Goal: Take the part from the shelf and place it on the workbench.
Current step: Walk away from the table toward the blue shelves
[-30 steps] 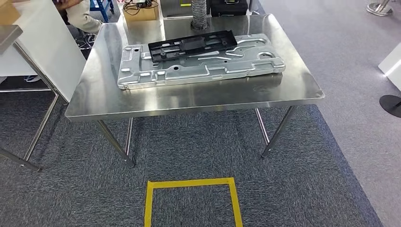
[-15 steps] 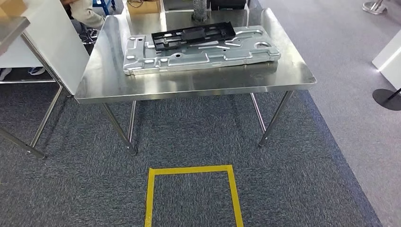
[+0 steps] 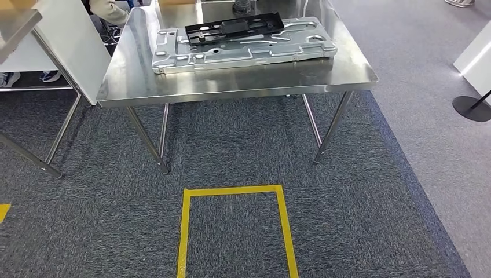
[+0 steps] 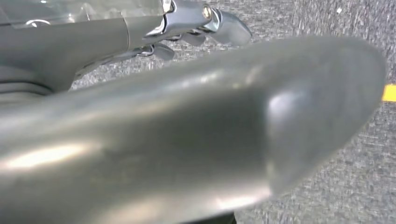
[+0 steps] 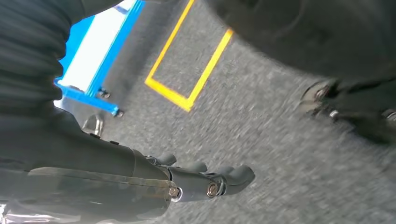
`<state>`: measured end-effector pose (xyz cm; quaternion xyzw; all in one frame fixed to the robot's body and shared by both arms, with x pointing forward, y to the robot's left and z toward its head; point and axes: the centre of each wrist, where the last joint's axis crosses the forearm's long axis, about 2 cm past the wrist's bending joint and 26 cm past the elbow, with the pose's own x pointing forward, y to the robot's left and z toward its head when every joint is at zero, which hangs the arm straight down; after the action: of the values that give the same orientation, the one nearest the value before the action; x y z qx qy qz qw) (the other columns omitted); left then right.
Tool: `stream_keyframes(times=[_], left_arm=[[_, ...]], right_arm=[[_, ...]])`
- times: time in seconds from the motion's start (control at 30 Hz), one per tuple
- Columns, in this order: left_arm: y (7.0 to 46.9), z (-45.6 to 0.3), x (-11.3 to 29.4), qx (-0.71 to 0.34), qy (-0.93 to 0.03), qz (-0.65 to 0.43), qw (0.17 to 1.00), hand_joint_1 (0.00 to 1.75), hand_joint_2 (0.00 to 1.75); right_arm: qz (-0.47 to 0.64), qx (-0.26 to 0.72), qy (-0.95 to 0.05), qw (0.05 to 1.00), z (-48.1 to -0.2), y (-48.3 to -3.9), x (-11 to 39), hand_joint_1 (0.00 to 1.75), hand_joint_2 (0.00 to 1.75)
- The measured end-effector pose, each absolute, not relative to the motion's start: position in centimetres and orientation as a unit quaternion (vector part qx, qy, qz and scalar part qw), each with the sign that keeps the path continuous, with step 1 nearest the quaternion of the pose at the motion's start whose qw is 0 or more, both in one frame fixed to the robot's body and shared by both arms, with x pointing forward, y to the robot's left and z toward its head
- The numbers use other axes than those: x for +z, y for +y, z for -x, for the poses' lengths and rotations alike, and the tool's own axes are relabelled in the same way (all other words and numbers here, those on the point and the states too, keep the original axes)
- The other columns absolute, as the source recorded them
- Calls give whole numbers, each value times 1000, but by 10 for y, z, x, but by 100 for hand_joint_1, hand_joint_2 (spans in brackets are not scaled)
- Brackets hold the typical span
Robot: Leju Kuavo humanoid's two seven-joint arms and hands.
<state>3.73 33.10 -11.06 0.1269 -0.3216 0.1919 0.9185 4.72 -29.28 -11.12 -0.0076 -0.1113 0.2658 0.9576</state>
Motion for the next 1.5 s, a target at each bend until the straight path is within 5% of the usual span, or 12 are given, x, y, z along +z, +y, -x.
stream_keyframes(times=[0.63, 0.77, 1.17, 1.3, 1.43, 1.5], left_arm=[[331, -37, -111, 194, -279, -117, 933, 0, 0], [328, -34, -111, 185, -244, -106, 946, 0, 175], [316, -35, -112, 162, -233, -89, 955, 0, 175], [316, -32, -112, 162, -232, -89, 955, 0, 175], [315, -34, -112, 166, -237, -87, 953, 0, 175], [314, -33, -112, 168, -240, -85, 952, 0, 175]], right_arm=[[3, 222, -111, 969, -46, -294, -111, 0, 175], [6, 174, -105, 979, -45, -297, -111, 0, 175], [11, 132, -99, 986, -45, -302, -111, 0, 175], [13, 129, -96, 987, -44, -302, -112, 0, 0], [16, 121, -98, 988, -45, -302, -111, 0, 175], [17, 116, -99, 988, -45, -302, -111, 0, 175]])
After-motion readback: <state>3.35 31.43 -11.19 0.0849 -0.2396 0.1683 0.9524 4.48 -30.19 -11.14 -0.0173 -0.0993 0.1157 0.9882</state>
